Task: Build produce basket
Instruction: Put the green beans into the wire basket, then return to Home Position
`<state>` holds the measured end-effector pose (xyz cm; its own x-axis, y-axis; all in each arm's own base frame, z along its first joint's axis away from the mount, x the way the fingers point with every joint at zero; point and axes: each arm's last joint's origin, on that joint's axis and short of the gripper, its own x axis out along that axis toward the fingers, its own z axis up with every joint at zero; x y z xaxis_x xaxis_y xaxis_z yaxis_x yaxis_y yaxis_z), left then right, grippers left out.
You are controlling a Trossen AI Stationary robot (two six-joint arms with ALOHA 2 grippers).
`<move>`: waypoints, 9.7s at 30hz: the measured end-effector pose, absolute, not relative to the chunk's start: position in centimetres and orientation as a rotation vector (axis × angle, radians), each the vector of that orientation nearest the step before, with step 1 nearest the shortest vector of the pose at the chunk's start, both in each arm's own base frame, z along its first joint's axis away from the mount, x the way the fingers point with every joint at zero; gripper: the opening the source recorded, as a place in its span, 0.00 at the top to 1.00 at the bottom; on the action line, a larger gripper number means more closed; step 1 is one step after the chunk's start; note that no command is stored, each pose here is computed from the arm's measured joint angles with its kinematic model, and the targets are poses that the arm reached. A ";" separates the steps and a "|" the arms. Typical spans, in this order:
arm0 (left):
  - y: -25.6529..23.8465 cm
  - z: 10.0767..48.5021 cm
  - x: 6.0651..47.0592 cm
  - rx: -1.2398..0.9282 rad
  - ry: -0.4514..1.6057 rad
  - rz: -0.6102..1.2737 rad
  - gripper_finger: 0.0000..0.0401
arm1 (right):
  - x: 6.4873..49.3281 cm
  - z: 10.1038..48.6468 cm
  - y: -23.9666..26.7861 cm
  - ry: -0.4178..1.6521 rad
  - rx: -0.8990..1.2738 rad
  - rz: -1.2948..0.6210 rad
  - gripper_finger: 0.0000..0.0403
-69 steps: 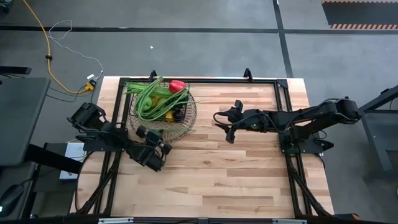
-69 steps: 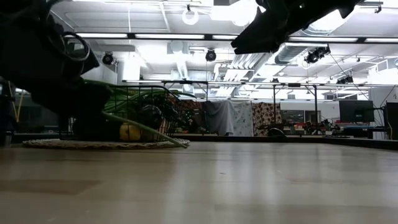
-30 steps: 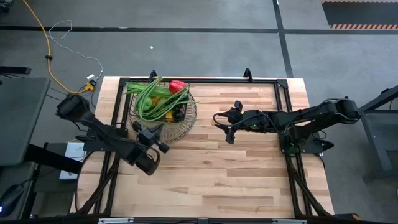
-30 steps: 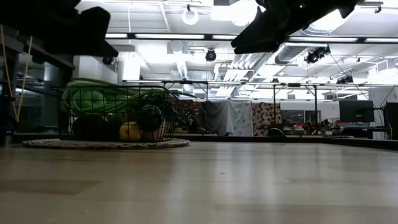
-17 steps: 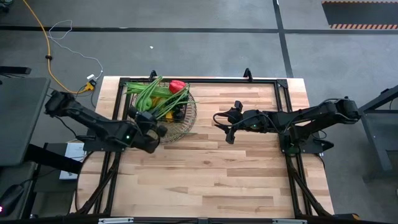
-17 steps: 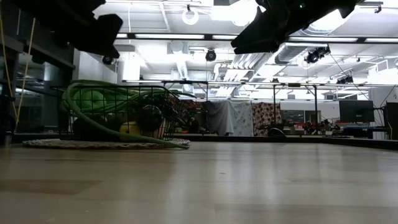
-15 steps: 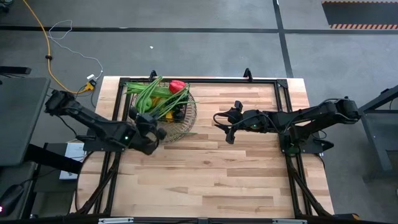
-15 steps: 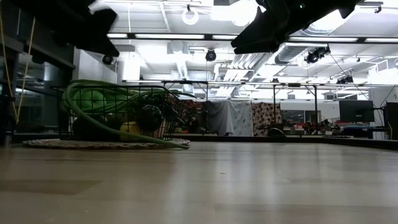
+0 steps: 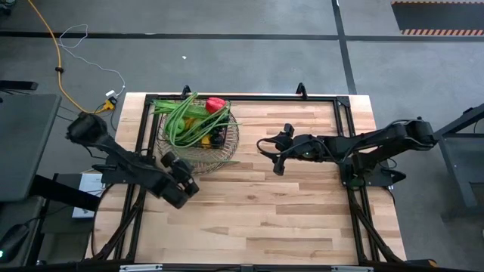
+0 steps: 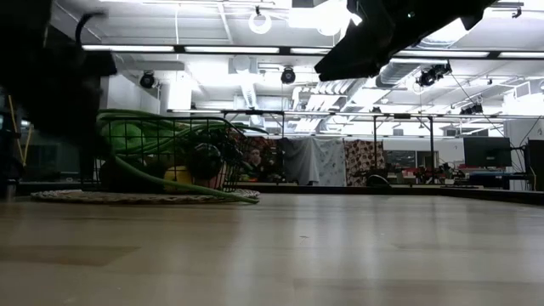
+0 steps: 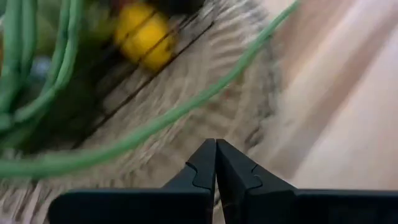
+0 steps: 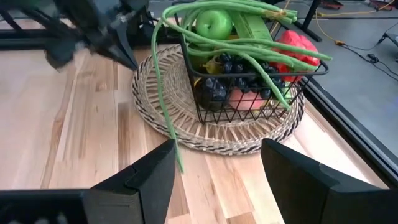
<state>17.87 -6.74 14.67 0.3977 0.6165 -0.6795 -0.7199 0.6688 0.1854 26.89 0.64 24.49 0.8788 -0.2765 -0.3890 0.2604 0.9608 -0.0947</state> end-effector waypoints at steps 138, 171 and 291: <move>0.7 26.0 13.7 -0.133 0.051 0.372 1.00 | 27.2 24.4 0.7 0.391 -0.028 -0.280 0.44; 0.8 17.0 9.7 -0.064 -0.048 0.283 1.00 | 23.3 25.2 0.4 0.561 0.078 -0.328 0.44; -0.8 16.9 9.7 0.004 -0.022 -0.072 1.00 | 10.6 15.7 0.5 0.123 0.145 -0.033 1.00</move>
